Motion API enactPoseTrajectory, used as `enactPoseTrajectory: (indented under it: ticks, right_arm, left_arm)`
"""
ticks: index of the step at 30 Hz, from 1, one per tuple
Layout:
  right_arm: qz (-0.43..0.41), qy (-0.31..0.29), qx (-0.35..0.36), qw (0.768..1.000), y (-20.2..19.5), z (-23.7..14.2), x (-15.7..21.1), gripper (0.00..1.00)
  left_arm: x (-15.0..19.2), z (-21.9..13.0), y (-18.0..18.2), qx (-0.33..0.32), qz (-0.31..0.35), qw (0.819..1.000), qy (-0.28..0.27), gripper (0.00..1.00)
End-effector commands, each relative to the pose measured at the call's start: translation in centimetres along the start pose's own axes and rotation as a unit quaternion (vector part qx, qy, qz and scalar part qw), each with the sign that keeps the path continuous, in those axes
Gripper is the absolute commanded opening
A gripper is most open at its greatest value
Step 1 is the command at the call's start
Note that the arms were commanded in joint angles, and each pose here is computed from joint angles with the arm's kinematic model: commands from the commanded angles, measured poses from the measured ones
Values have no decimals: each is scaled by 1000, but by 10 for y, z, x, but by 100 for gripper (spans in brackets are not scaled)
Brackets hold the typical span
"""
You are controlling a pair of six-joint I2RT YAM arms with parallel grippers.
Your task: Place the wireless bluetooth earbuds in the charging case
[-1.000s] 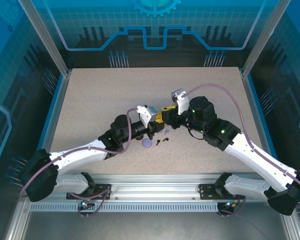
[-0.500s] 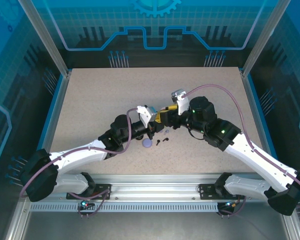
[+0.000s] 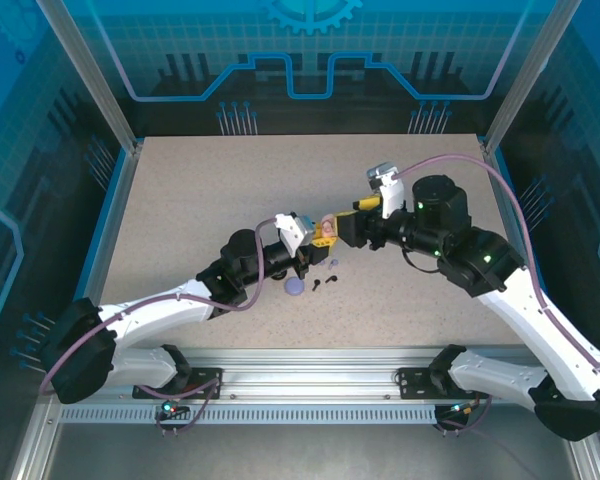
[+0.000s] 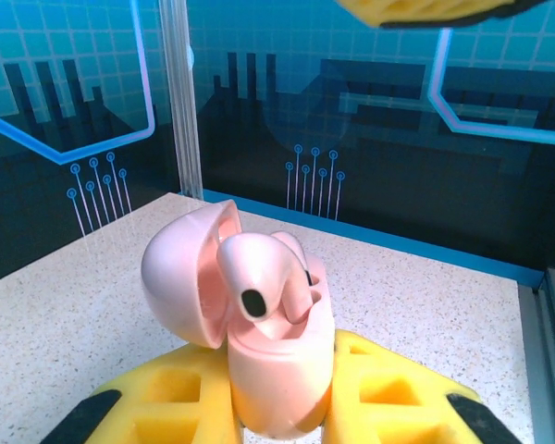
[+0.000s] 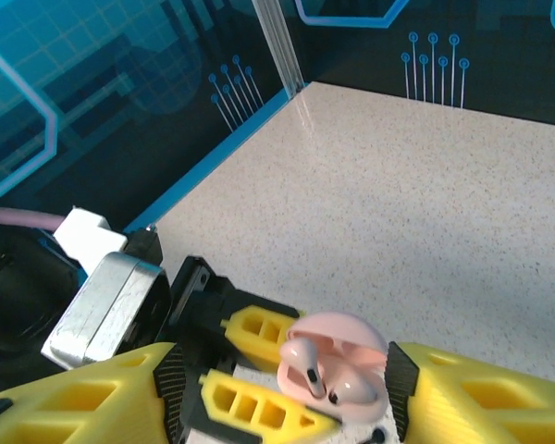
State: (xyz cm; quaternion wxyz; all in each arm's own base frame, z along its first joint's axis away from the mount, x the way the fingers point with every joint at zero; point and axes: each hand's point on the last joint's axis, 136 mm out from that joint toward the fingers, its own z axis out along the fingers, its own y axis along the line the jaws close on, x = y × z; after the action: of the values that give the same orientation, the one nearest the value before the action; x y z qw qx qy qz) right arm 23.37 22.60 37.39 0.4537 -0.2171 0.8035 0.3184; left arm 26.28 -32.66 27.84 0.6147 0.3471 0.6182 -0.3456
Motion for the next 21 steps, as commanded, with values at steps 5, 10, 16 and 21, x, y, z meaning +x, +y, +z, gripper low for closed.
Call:
enactPoseTrajectory:
  ticks: [5, 10, 16, 21]
  right_arm:
    - [51, 101, -32, 993, 4, -11, 23, 62]
    - [84, 121, -54, 988, 10, 3, 22, 48]
    - [86, 141, -53, 985, 11, 20, 24, 43]
    - [79, 139, -50, 986, 12, 25, 22, 43]
  left_arm:
    - [-21, 0, -11, 26, 50, 998, -20, 17]
    - [-22, 2, -12, 30, 53, 998, -20, 17]
    - [-21, 5, -13, 33, 56, 998, -14, 17]
    - [-20, 5, -13, 33, 54, 998, -12, 17]
